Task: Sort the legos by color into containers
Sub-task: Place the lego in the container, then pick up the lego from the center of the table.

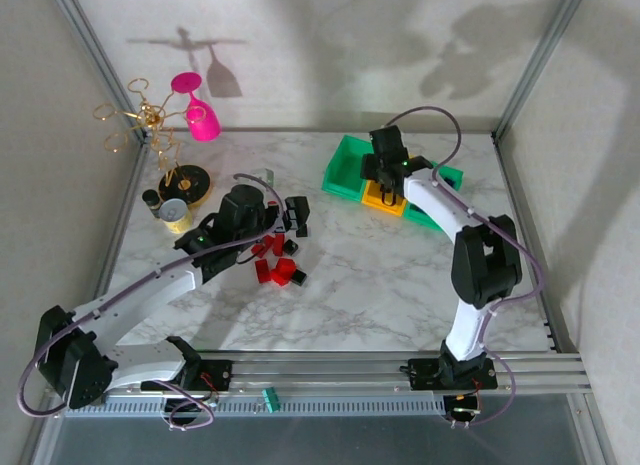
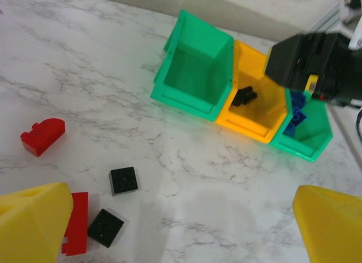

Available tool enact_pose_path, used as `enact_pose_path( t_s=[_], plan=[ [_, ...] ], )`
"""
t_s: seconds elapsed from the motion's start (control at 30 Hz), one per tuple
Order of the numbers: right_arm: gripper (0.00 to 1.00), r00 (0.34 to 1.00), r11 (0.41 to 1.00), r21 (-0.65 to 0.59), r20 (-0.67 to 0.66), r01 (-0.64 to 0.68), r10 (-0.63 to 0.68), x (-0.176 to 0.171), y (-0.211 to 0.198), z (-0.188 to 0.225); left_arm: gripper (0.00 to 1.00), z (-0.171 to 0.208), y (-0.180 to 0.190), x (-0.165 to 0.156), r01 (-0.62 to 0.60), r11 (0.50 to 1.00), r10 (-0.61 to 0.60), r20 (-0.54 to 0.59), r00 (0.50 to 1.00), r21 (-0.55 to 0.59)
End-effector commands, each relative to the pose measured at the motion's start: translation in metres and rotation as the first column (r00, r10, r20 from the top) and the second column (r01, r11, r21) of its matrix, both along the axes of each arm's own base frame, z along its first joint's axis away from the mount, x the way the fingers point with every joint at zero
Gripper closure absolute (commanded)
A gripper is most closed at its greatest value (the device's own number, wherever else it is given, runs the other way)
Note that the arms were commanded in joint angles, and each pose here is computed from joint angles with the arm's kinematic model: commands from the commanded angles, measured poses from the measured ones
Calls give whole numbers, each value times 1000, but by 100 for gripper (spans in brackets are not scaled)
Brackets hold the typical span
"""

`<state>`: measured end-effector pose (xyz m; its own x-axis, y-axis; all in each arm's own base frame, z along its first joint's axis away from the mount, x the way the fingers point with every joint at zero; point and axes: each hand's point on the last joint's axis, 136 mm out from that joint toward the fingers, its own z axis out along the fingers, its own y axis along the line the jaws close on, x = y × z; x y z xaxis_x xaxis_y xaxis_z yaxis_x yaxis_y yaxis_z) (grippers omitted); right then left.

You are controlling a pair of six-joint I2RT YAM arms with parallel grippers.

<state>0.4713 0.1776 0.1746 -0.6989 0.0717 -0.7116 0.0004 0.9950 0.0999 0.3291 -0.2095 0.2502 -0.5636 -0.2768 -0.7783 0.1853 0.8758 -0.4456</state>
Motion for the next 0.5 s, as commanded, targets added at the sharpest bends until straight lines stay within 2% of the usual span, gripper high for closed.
enact_pose_path(
  t_s=[0.0,0.1,0.3,0.47],
  plan=[
    [38,999,998,39,-15,-51,52,-25,19,-1,0,15,8,-13,-17,996,17,-6,1000,-89],
    [37,995,994,51,-23,-98,100,-49,38,-6,0,10,16,-25,-26,992,23,-18,1000,-123],
    [34,970,972,73,-76,-225,230,-99,86,-31,0,-17,34,-46,-53,995,46,-81,996,-85],
    [30,922,927,79,-105,-367,373,-146,136,-53,0,-28,53,-61,-101,993,94,-115,989,-61]
  ],
)
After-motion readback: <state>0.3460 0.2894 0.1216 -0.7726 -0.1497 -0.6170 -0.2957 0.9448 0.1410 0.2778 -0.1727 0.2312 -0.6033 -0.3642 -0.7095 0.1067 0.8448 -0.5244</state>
